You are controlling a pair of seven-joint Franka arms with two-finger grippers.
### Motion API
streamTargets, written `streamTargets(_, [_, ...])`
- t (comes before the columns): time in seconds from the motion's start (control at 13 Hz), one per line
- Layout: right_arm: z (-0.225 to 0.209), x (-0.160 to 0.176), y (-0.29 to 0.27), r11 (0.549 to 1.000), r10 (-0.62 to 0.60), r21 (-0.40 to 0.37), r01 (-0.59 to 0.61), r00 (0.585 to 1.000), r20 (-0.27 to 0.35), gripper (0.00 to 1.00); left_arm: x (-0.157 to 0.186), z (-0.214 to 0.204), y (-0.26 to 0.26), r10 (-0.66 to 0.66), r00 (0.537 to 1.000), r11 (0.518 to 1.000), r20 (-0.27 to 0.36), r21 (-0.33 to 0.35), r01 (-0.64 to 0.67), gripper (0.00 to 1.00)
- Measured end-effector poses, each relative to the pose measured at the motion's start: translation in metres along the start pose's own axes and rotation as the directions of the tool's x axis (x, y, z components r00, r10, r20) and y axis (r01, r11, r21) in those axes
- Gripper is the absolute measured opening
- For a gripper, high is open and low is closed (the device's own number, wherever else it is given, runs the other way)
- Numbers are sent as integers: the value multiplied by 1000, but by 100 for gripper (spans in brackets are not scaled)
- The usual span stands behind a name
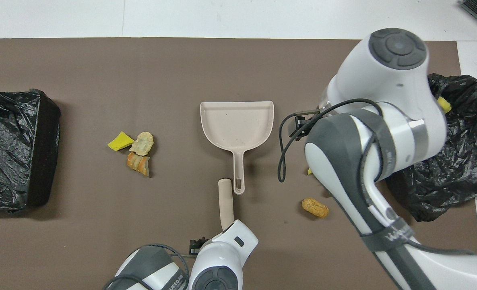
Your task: Sweep and dump trash in bin
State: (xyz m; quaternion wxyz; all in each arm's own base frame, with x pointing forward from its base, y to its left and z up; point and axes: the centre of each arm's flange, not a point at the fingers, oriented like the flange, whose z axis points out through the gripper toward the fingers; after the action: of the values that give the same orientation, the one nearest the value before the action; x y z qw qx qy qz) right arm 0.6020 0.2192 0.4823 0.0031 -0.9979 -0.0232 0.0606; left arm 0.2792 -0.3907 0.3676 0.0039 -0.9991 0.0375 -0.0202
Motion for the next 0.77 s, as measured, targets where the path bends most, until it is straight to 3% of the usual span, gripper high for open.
streamTargets(0.31, [34, 11, -48, 999, 44, 11, -44, 998, -33, 100, 0, 13, 3, -10, 1000, 1000, 8, -27, 11, 100])
streamTargets(0.77, [50, 8, -90, 998, 48, 46, -45, 997, -54, 100, -13, 20, 11, -11, 1000, 999, 10, -34, 11, 99])
